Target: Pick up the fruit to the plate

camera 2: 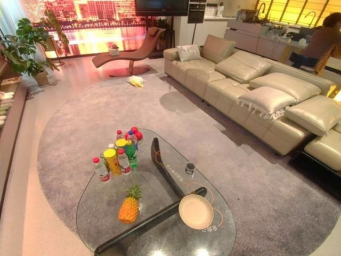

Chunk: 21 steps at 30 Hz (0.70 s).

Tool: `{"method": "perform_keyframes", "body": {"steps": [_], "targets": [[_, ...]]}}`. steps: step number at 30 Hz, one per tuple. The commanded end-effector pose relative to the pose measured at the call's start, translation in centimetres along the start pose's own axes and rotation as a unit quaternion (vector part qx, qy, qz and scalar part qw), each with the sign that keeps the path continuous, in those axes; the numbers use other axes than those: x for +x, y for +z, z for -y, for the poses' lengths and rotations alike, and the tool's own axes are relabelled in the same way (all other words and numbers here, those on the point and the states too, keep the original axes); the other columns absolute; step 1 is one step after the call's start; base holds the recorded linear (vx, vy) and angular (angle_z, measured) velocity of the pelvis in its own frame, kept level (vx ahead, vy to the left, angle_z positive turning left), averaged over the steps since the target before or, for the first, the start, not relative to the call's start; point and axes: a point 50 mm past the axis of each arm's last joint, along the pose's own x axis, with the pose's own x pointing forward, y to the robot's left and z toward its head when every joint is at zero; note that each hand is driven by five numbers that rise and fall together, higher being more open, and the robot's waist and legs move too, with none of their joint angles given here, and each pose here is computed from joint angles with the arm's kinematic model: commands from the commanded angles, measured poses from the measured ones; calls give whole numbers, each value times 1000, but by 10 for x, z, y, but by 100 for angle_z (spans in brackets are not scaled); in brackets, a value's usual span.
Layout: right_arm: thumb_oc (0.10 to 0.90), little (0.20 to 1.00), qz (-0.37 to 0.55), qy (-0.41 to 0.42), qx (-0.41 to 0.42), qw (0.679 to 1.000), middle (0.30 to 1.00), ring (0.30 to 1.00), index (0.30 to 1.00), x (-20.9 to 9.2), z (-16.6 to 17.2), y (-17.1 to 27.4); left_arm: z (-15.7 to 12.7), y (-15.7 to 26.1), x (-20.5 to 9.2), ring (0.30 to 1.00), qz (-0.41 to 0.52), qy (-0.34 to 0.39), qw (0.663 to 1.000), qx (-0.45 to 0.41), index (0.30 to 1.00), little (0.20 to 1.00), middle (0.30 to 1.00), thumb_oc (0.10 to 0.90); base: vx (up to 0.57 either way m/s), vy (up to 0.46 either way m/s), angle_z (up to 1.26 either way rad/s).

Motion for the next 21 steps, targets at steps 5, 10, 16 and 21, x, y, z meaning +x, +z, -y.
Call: {"method": "perform_keyframes", "body": {"steps": [5, 10, 16, 21], "targets": [[800, 900, -63, 1, -33, 997, 900, 900, 900, 1, -7, -15, 19, 12, 3, 900, 0, -19, 1000, 11, 900, 900, 900, 800, 0, 0, 0], [800, 900, -65, 1, -38, 997, 900, 900, 900, 1, -6, -16, 17, 10, 2, 900, 0, -10, 1000, 25, 900, 900, 900, 800, 0, 0, 0], [800, 900, -58, 4, -35, 998, 900, 900, 900, 2, -8, -14, 11, 14, 2, 900, 14, 37, 999, 22, 900, 900, 900, 800, 0, 0, 0], [800, 900, -57, 4, -25, 998, 900, 900, 900, 2, -8, -14, 7, 16, 2, 900, 28, 66, 997, 26, 900, 900, 900, 800, 0, 0, 0]]}}
